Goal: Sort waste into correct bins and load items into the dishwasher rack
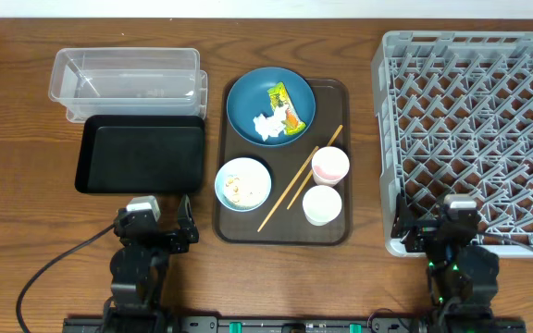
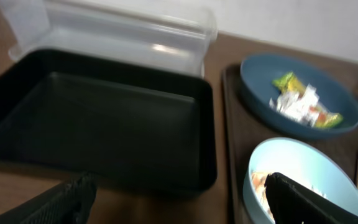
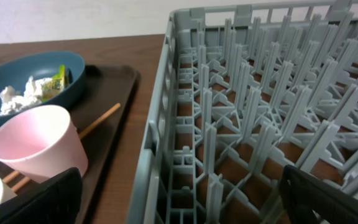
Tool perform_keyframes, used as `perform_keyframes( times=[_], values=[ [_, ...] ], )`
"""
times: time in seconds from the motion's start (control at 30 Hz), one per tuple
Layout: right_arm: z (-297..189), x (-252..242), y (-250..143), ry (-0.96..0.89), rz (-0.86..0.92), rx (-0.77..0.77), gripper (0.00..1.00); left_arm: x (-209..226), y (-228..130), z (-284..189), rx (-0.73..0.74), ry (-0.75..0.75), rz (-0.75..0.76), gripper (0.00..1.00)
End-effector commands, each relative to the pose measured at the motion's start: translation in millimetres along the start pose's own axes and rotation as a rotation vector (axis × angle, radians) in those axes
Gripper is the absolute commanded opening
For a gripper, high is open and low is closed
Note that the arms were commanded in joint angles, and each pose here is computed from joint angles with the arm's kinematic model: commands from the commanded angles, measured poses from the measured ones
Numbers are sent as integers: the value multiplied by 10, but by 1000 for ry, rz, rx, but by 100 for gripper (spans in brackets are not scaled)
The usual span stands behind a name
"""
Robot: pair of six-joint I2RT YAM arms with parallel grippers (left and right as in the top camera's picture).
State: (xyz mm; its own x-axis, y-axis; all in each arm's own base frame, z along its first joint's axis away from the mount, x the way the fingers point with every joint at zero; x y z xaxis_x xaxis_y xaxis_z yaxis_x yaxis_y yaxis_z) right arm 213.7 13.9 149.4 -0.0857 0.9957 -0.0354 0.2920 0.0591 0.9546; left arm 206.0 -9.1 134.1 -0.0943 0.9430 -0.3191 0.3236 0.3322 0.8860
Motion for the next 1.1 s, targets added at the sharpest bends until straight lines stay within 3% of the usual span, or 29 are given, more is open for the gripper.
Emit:
perform_keyframes(
  times=[0.0, 0.63, 0.83, 1.07],
  values=[
    [-26, -12, 271, -4, -24, -11, 99, -91, 269, -70, -18, -3, -14, 90],
    [283, 20, 725, 72, -69, 401, 99, -302, 508, -41, 688, 192, 6, 90],
    [254, 95, 907, 130, -56, 408, 99, -336, 589, 10, 720, 210, -6, 90],
    [190, 123, 990, 143, -24, 375, 99, -419, 757, 166, 618, 165, -17, 90]
  ],
)
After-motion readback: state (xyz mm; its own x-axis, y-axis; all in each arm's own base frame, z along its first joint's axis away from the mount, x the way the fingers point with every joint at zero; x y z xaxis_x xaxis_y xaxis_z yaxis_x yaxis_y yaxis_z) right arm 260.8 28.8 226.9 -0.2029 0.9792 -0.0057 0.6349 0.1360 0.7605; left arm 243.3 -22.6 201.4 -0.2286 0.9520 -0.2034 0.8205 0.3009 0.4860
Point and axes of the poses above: each gripper's point midway between its finger pads, its own z axis out along the fingers, its own x axis along the line the jaws close on, y = z × x, the point moved 3 cm from there along -z, back along the fingers, and after that the axes turned 8 degrees about -z, right-handed, at the moved point
